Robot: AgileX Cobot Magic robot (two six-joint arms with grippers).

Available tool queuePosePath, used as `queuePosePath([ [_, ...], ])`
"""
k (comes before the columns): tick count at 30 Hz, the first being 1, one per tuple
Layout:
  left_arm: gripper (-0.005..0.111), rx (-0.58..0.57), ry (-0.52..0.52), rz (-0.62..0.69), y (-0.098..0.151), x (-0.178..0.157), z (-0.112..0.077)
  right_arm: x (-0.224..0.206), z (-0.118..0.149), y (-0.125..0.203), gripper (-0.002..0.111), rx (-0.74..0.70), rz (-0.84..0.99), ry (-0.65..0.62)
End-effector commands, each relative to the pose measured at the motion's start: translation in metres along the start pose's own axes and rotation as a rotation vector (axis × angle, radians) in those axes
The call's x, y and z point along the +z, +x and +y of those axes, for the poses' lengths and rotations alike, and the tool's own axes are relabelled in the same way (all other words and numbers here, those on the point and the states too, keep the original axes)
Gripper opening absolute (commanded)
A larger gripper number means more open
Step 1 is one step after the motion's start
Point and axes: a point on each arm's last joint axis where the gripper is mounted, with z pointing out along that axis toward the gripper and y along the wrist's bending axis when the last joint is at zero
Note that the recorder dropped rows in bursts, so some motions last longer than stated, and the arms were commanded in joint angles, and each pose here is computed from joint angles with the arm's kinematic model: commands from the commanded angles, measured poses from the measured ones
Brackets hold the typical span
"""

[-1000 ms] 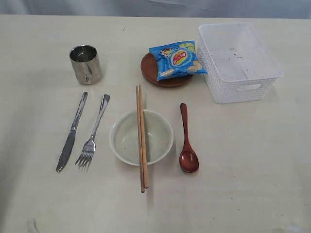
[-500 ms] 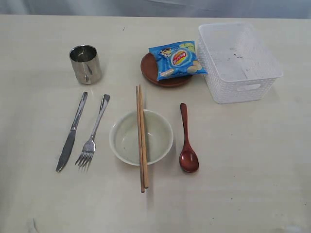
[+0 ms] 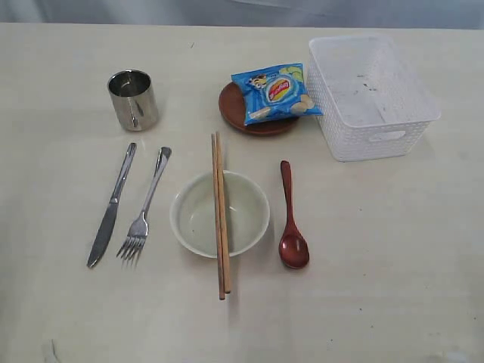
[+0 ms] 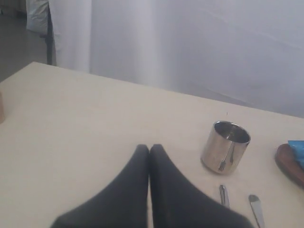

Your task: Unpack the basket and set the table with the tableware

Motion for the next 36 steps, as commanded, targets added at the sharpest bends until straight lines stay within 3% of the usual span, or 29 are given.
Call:
queuePosePath([
  [1, 0.0, 0.027, -0.003, 0.033, 0.018, 0.006, 0.003, 0.0, 0.0, 0.001, 0.032, 0.005, -0.002, 0.003],
  [7, 0.0, 0.21, -0.007, 0.03, 0.022, 0.008, 0.004, 0.0, 0.0, 0.001, 0.032, 0.005, -0.002, 0.003],
  [10, 0.0, 0.224, -0.031, 0.092, 0.028, 0.008, 0.007, 0.0, 0.0, 0.001, 0.032, 0.005, -0.002, 0.003],
  [15, 0.0, 0.284, 0.081, 0.094, 0.029, 0.007, -0.003, 0.0, 0.0, 0.001, 0.032, 0.005, -0.002, 0.003],
  [36, 0.0, 0.295, 0.098, 0.093, 0.029, 0.007, -0.004, 0.0, 0.0, 0.001, 0.032, 0.005, -0.002, 0.003],
])
